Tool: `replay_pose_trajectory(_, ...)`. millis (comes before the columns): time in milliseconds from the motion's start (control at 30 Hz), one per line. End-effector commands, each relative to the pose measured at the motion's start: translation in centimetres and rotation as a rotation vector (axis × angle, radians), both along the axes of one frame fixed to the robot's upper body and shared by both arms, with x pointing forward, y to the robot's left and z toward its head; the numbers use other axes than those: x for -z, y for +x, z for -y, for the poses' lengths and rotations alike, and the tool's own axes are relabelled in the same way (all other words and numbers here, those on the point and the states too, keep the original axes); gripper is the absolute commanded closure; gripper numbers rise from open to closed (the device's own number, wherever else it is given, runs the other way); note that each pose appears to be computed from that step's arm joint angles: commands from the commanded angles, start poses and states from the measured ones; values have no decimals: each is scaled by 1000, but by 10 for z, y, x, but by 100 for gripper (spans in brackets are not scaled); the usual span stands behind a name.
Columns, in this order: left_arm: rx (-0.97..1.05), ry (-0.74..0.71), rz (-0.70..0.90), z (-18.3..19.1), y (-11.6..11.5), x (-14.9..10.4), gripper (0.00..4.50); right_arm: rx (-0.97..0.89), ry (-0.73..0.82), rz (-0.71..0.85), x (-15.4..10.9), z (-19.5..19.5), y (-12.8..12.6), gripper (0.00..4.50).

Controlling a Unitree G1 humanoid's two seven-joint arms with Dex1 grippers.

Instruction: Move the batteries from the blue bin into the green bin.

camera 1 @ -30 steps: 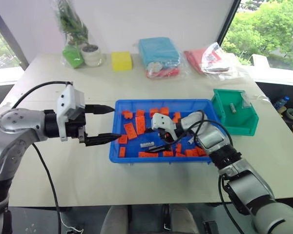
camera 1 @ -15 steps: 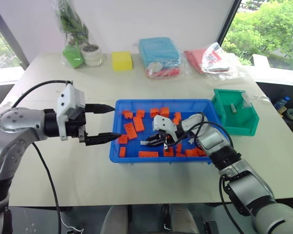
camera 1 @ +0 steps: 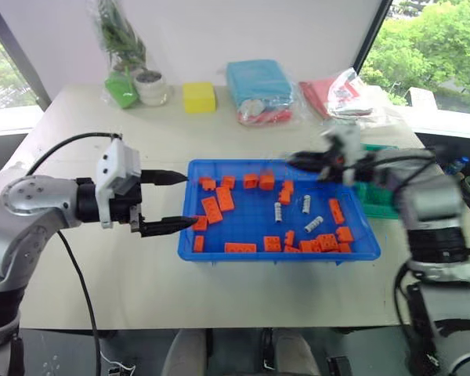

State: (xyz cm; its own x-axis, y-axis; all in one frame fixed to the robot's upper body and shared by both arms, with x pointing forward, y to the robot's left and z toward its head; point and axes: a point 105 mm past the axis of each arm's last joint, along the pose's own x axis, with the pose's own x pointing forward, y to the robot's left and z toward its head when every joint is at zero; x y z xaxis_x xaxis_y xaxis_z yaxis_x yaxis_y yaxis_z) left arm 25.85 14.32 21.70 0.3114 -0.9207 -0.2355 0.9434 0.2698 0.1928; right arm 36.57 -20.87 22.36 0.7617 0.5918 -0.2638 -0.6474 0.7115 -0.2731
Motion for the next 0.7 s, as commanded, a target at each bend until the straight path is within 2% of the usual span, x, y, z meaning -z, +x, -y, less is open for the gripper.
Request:
replay_pose_trajectory(33, 40, -8, 35, 7, 0, -4, 0, 280, -48, 45, -10, 70, -5, 442)
replay_pose_trajectory(233, 70, -15, 51, 13, 8, -6, 0, 412, -140, 20, 7, 100, -9, 442)
replay_pose_trajectory(300, 76, -20, 54, 15, 10, -7, 0, 405, -127, -15, 16, 96, -10, 334)
replay_pose_trajectory(333, 78, -21, 55, 15, 10, -7, 0, 401, -125, -21, 19, 94, -10, 295)
replay_pose_trajectory(433, 84, -21, 57, 16, 11, -7, 0, 374, -109, 33, 8, 82, -1, 142)
replay_pose_trajectory(567, 83, -18, 62, 16, 11, -8, 0, 228, -27, 68, -12, 37, 8, 142)
replay_pose_trajectory(700, 71, -16, 69, 15, 10, -9, 0, 50, 98, -59, 0, -23, -5, 142)
